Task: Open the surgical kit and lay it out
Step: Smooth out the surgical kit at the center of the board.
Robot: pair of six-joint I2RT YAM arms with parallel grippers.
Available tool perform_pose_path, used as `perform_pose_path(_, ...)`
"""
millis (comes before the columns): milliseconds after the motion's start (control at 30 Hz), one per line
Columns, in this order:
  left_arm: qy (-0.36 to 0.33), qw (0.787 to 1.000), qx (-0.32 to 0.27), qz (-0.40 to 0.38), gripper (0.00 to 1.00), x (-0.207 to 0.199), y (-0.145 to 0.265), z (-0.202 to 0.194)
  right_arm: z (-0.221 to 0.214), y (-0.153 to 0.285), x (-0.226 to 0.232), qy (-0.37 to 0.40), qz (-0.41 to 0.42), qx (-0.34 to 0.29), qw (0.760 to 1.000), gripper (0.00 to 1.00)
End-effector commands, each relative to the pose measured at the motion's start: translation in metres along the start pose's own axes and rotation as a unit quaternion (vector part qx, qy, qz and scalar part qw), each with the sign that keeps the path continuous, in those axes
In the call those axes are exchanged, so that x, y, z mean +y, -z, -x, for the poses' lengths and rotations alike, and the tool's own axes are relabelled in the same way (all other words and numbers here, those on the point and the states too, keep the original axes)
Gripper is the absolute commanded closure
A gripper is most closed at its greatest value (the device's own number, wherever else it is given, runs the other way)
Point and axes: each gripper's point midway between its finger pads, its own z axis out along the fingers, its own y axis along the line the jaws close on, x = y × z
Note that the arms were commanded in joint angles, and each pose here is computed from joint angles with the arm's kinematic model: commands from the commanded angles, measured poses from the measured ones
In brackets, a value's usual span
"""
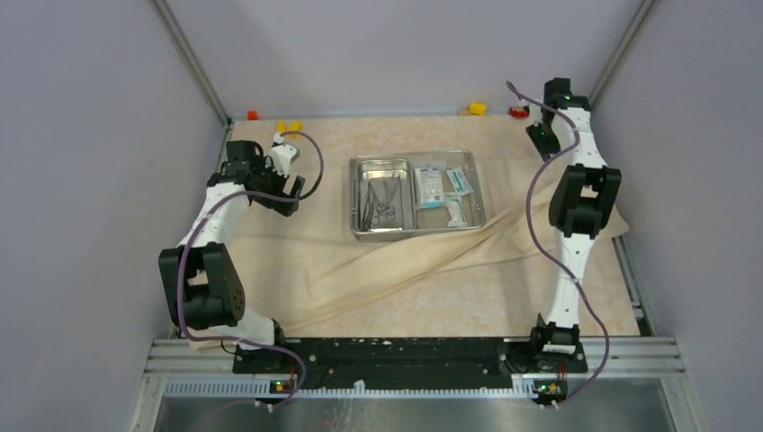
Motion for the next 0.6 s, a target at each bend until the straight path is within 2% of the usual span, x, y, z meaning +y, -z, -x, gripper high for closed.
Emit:
perform_pose_path(0, -0.005, 1.000, -0.022, 0.016, 0.01, 0.014, -0.008, 0.022, 0.047, 0.032, -0.010, 0.006, -0.061, -0.055, 0.997, 0.51)
perform_pose_path(100, -0.007, 1.000, -0.021, 0.018, 0.01, 0.018, -0.016, 0.023, 0.053, 0.039, -0.011, -0.001, -0.067, -0.068, 0.995, 0.47)
perform_pose_path(267, -0.006, 0.999, -0.034, 0.020, 0.01, 0.024, -0.022, 0.033, 0.029, 0.063, -0.018, -0.024, -0.078, -0.083, 0.993, 0.40)
perform_pose_path(400, -0.004, 0.999, -0.049, 0.018, 0.01, 0.027, -0.021, 0.046, -0.013, 0.091, -0.036, -0.056, -0.079, -0.106, 0.990, 0.38)
perform_pose_path(567, 0.002, 0.998, -0.057, 0.015, 0.01, 0.025, -0.020, 0.053, -0.079, 0.086, -0.047, -0.112, -0.039, -0.103, 0.988, 0.39)
